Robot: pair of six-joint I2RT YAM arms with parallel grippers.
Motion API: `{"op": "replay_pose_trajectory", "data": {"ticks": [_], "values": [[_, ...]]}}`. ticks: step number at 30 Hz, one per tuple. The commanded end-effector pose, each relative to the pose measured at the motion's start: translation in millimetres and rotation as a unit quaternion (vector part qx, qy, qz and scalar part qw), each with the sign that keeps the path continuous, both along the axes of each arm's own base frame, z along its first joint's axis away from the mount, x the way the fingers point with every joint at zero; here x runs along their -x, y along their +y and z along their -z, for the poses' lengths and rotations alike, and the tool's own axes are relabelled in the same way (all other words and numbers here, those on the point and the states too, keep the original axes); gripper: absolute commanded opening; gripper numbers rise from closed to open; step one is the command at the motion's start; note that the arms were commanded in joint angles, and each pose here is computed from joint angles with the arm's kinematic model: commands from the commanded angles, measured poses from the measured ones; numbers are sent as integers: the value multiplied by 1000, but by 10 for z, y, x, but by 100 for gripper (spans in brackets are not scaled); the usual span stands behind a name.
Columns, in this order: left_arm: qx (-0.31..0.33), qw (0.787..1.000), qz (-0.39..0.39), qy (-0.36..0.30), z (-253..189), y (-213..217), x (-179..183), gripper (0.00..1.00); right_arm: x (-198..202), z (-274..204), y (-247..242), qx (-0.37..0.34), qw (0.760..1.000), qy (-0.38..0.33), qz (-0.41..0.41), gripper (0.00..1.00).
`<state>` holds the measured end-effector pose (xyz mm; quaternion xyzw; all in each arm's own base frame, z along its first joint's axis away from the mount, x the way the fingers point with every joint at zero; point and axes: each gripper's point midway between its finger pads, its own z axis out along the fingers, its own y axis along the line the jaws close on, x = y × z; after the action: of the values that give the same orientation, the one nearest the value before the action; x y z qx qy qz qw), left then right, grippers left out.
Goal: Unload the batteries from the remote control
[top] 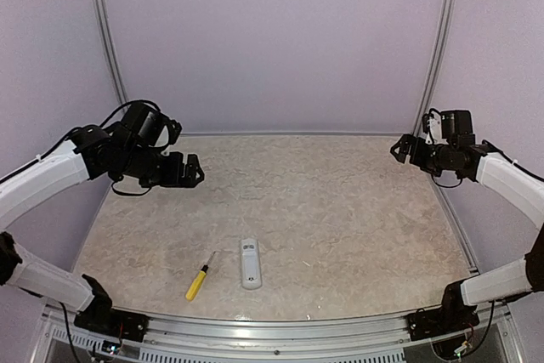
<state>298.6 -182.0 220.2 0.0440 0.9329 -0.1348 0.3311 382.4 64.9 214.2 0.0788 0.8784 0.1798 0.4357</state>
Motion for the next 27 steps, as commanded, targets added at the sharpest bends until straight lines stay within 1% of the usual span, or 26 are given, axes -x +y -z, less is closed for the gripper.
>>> {"op": "replay_pose_trajectory", "data": {"ticks": [1,3,5,8,11,13,15,21,27], "values": [[-10,997,48,56,145,-355,300,99,98,-5,40,10,1000,26,7,100],[2,996,67,66,233,-549,368,99,116,4,51,13,999,28,11,100],[8,994,67,84,372,-685,397,99,135,13,82,13,999,30,11,100],[27,991,70,109,522,-950,456,96,164,44,165,23,999,36,9,100],[28,988,85,125,640,-1263,514,95,213,100,364,46,998,44,-9,100],[12,986,90,138,756,-1387,528,95,252,160,482,59,997,53,-21,100],[-9,984,78,158,936,-1413,492,94,286,219,575,60,996,59,-29,100],[-22,979,65,191,1217,-1543,447,88,331,369,731,54,995,71,-47,100],[-55,970,49,231,1551,-1507,499,83,334,409,769,55,994,74,-50,99]]}}
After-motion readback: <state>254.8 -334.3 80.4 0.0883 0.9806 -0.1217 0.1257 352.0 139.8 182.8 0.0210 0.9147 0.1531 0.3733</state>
